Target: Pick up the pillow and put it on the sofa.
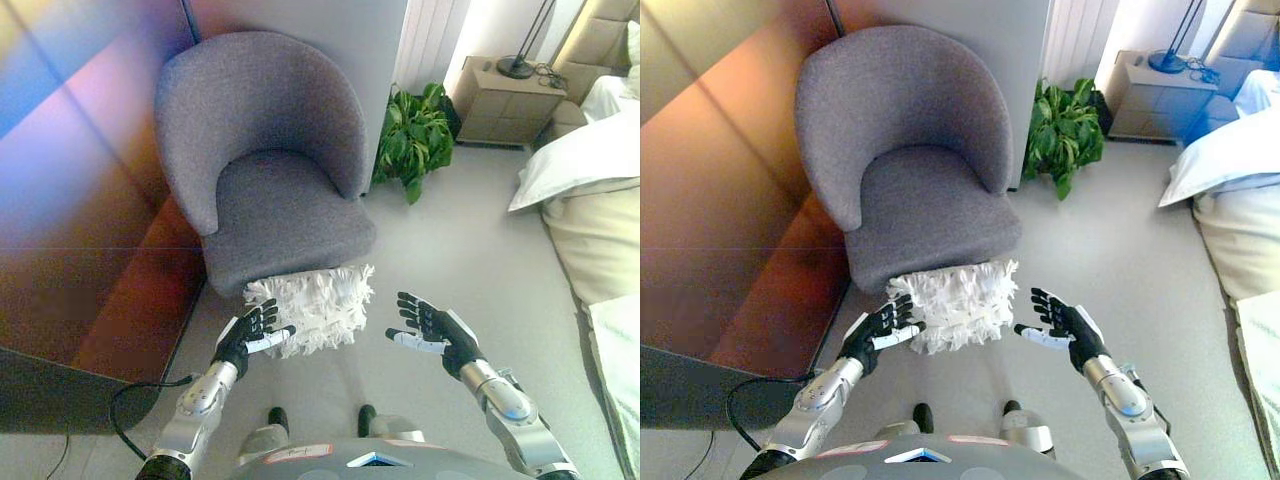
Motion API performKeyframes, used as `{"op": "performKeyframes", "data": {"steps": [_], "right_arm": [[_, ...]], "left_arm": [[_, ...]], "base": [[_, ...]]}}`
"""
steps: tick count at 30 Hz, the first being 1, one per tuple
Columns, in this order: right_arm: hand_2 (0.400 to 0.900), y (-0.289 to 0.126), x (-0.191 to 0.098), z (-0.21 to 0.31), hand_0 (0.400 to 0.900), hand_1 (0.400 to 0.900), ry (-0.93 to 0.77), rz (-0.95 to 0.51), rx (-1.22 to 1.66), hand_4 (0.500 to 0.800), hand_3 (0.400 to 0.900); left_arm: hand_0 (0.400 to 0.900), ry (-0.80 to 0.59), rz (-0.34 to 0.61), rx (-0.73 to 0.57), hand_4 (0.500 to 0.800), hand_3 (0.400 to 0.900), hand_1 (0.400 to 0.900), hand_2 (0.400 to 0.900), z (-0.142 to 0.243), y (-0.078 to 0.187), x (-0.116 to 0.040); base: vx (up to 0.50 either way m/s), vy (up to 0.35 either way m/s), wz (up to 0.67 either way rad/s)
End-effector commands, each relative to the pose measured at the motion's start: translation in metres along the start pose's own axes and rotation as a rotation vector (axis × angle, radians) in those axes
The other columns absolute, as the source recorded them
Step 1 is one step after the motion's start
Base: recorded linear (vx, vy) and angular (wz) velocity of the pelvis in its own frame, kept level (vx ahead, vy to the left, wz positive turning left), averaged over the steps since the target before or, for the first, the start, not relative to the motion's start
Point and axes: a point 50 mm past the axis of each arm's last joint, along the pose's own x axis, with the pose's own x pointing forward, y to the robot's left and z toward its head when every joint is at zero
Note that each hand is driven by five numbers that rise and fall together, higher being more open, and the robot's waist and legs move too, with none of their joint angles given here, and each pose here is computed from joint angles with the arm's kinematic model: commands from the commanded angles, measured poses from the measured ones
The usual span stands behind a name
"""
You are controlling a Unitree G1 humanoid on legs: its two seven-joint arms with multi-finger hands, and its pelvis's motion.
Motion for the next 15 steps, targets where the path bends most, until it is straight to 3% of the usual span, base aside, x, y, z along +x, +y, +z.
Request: {"op": "performKeyframes", "data": {"steps": [1, 9, 15], "right_arm": [[0.900, -0.023, 0.009, 0.060, 0.900, 0.900, -0.289, -0.075, -0.026, 0.800, 0.900], [0.900, -0.028, 0.020, 0.072, 0.900, 0.900, -0.324, -0.128, -0.055, 0.800, 0.900], [0.900, -0.020, 0.030, 0.077, 0.900, 0.900, -0.331, -0.121, -0.087, 0.800, 0.900]], "left_arm": [[0.900, -0.206, -0.031, -0.002, 0.800, 0.900, 0.900, 0.900, 0.048, -0.004, 0.017], [0.900, -0.249, -0.014, -0.017, 0.800, 0.900, 0.900, 0.900, 0.059, -0.009, 0.023], [0.900, -0.297, 0.025, -0.022, 0.800, 0.900, 0.900, 0.900, 0.071, -0.006, 0.027]], "base": [[0.027, -0.085, 0.02], [0.164, 0.042, -0.12], [0.306, 0.149, -0.46]]}}
